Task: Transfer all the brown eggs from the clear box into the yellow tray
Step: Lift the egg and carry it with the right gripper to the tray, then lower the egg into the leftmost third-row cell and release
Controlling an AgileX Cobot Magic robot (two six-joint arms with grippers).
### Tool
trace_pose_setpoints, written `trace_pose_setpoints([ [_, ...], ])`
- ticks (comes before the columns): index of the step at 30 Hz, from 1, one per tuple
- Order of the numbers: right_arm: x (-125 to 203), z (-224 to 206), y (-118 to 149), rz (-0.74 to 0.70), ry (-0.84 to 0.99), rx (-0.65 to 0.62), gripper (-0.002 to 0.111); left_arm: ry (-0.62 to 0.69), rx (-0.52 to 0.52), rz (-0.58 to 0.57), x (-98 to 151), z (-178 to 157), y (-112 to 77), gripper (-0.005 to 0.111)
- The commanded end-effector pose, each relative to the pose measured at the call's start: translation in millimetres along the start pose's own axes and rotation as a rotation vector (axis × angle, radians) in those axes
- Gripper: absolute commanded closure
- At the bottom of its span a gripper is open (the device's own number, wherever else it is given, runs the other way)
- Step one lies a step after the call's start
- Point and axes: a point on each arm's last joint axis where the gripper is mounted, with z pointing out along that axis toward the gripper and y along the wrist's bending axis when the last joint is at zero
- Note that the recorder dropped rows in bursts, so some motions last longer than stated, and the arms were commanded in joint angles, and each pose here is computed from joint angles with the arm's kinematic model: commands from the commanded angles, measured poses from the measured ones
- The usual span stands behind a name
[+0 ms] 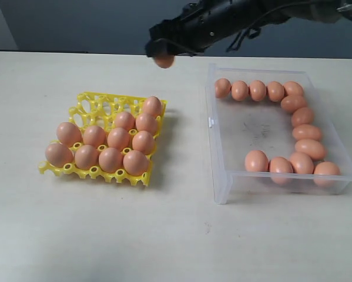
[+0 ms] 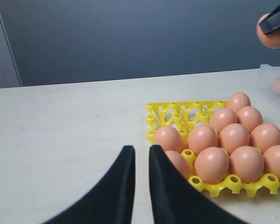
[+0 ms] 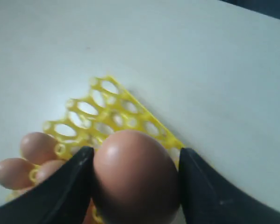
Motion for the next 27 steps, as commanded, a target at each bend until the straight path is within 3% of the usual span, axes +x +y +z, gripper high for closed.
trace_pose_setpoints([
  [1, 14.9, 50.1, 15.6, -0.082, -0.088, -0.149, 0.109, 0.005, 0.002, 0.001, 1.4, 0.9, -0.1, 0.095],
  [4, 36.6, 85.0, 5.8, -0.039, -0.115, -0.222, 0.109, 0.005, 0.002, 0.001, 1.4, 0.9, -0.1, 0.095],
  [9, 54.5, 103.6, -4.8, -0.004, -0.083, -0.226, 0.109, 0.005, 0.002, 0.001, 1.4, 0.9, -0.1, 0.095],
  [18, 55.3, 107.4, -14.2, -0.016, -0.099, -0.137, 0.109, 0.005, 0.002, 0.001, 1.4, 0.9, -0.1, 0.095],
  [27, 57.3, 118.4, -15.3, -0.043, -0.098, -0.153, 0.109, 0.005, 0.002, 0.001, 1.4, 0.9, -0.1, 0.095],
])
